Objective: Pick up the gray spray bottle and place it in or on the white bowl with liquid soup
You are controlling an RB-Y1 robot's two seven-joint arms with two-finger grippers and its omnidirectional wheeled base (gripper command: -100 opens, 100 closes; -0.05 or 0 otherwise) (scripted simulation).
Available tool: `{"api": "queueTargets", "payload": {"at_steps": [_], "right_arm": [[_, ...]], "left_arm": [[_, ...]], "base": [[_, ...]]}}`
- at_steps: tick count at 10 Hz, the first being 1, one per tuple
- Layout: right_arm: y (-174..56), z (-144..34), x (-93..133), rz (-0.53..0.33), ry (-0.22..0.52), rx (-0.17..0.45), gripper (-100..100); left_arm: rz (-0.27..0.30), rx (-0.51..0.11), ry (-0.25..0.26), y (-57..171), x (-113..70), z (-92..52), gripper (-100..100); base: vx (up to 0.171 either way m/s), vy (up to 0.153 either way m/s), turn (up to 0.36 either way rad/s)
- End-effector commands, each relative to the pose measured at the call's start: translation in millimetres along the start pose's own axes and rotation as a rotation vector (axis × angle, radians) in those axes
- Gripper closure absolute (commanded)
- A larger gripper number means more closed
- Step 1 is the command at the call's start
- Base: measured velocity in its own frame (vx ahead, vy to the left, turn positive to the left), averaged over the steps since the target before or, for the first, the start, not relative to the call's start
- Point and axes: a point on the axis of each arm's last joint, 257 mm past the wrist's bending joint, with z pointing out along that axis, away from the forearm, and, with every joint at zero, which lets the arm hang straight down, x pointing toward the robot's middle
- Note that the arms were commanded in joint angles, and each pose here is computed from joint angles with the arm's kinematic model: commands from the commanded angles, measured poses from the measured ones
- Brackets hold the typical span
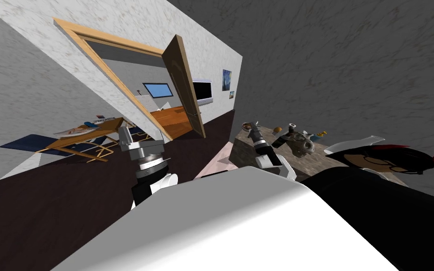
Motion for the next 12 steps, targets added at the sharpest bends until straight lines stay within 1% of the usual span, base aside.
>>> {"api": "queueTargets", "payload": {"at_steps": [1, 2, 3, 5, 6, 9, 12], "right_arm": [[-10, 0.7, -6, -0.025, 0.004, 0.039, -100], [-18, 0.5, -11, -0.048, 0.008, 0.068, -100], [-19, 0.4, -11, -0.048, 0.008, 0.072, -100], [-39, -1.6, -22, -0.099, 0.017, 0.144, -100], [-39, -1.6, -22, -0.099, 0.017, 0.144, -100], [-75, -9.6, -41, -0.19, 0.035, 0.263, -100], [-117, -25.7, -64, -0.301, 0.058, 0.406, -100]], "left_arm": [[0.0, 0.0, 0.0, 0, 0.0, 0.0, 0], [0.0, 0.0, 0.0, 0, 0.0, 0.0, 0], [0.0, 0.0, 0.0, 0, 0.0, 0.0, 0], [0.0, 0.0, 0.0, 0, 0.0, 0.0, 0], [0.0, 0.0, 0.0, 0, 0.0, 0.0, 0], [0.0, 0.0, 0.0, 0, 0.0, 0.0, 0], [0.0, 0.0, 0.0, 0, 0.0, 0.0, 0]], "base": [[-0.01, 0.063, 0.03], [-0.015, 0.085, 0.057], [-0.003, 0.071, 0.011], [0.024, 0.087, 0.034], [0.016, 0.077, 0.008], [0.03, 0.072, 0.031], [0.092, 0.068, 0.021]]}}
